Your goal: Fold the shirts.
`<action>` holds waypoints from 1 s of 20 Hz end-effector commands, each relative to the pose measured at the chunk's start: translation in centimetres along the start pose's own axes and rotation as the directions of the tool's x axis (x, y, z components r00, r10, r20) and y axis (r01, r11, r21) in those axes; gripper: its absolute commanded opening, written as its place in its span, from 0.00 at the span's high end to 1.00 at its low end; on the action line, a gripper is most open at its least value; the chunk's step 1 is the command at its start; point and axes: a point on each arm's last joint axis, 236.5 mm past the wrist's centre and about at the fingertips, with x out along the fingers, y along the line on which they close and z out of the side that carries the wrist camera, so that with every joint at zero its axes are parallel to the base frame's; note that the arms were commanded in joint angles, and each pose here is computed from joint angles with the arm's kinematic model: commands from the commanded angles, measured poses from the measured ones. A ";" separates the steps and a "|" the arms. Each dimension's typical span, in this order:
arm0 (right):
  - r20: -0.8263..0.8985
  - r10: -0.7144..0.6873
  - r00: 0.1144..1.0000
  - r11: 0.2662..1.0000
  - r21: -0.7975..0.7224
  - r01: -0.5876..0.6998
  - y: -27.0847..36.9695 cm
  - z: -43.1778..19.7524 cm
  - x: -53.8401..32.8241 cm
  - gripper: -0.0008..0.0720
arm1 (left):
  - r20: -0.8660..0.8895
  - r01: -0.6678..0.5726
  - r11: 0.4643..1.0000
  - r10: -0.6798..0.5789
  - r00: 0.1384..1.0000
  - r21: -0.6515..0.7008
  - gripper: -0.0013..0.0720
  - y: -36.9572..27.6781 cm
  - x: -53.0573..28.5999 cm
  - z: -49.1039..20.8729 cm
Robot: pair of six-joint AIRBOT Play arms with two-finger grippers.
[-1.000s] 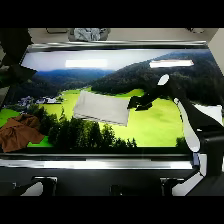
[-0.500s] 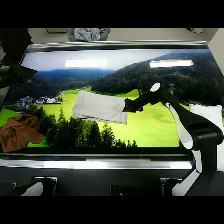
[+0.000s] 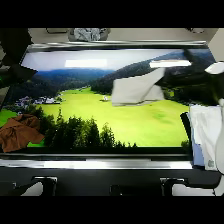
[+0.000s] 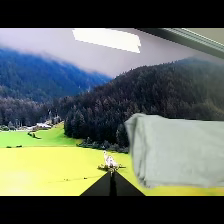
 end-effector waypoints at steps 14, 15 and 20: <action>0.219 -0.375 0.901 0.871 0.416 0.261 -13.9 -7.2 -29.1 0.92 | -0.001 0.000 1.000 0.000 1.000 0.000 0.93 0.0 0.0 0.0; 0.210 -0.391 0.896 0.860 0.430 0.274 -14.1 -7.9 -30.0 0.92 | -0.001 0.000 1.000 0.000 1.000 0.000 0.93 0.0 0.0 0.0; 0.063 -0.503 0.862 0.751 0.525 0.400 -15.1 -14.0 -33.5 0.92 | -0.001 0.000 1.000 0.000 1.000 0.000 0.93 0.0 0.0 0.0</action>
